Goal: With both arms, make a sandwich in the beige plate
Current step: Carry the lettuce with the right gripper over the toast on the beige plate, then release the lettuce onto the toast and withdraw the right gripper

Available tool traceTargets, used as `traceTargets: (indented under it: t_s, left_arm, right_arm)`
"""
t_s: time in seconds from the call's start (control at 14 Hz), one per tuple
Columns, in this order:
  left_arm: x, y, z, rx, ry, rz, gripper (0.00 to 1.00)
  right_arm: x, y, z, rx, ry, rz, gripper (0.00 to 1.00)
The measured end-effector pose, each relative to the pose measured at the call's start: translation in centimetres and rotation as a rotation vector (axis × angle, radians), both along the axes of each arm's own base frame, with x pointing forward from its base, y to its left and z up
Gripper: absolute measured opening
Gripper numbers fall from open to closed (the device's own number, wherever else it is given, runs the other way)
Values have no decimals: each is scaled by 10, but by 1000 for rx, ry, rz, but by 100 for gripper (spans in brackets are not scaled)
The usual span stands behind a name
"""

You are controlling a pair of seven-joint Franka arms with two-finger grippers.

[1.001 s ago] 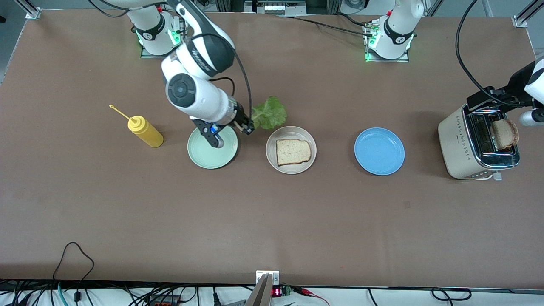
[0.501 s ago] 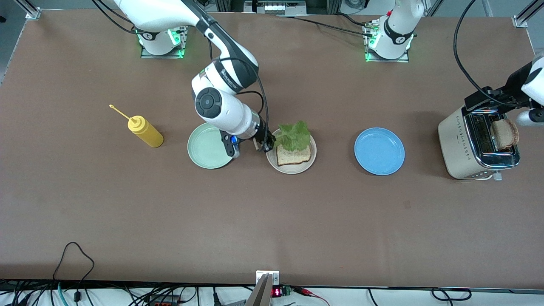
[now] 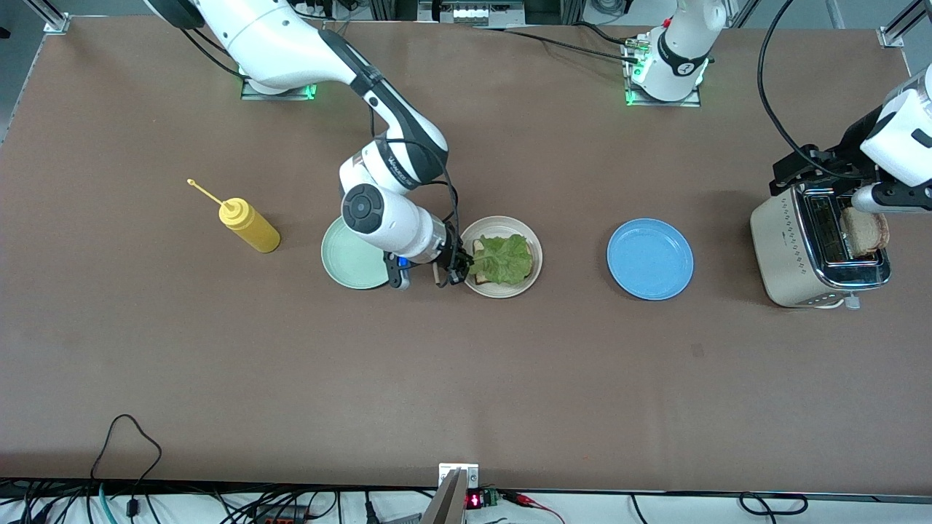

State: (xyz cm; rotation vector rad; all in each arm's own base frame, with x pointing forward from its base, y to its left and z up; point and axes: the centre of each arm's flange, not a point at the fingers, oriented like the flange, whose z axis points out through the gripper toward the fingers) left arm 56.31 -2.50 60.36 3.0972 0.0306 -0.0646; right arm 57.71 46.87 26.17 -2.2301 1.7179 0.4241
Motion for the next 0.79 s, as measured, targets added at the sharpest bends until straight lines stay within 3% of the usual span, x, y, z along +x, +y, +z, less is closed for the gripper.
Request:
traceTargets:
  t_s: [0.43, 0.57, 0.79]
  left_arm:
    - [0, 5, 0, 4, -1, 9, 100]
    - [0, 11, 0, 5, -1, 20, 100]
    - [0, 18, 2, 5, -4, 34, 100]
  right_arm:
    - [-22, 28, -16, 1, -9, 26, 3]
    - [-22, 27, -22, -6, -3, 28, 18]
    - [-22, 24, -33, -17, 6, 26, 50]
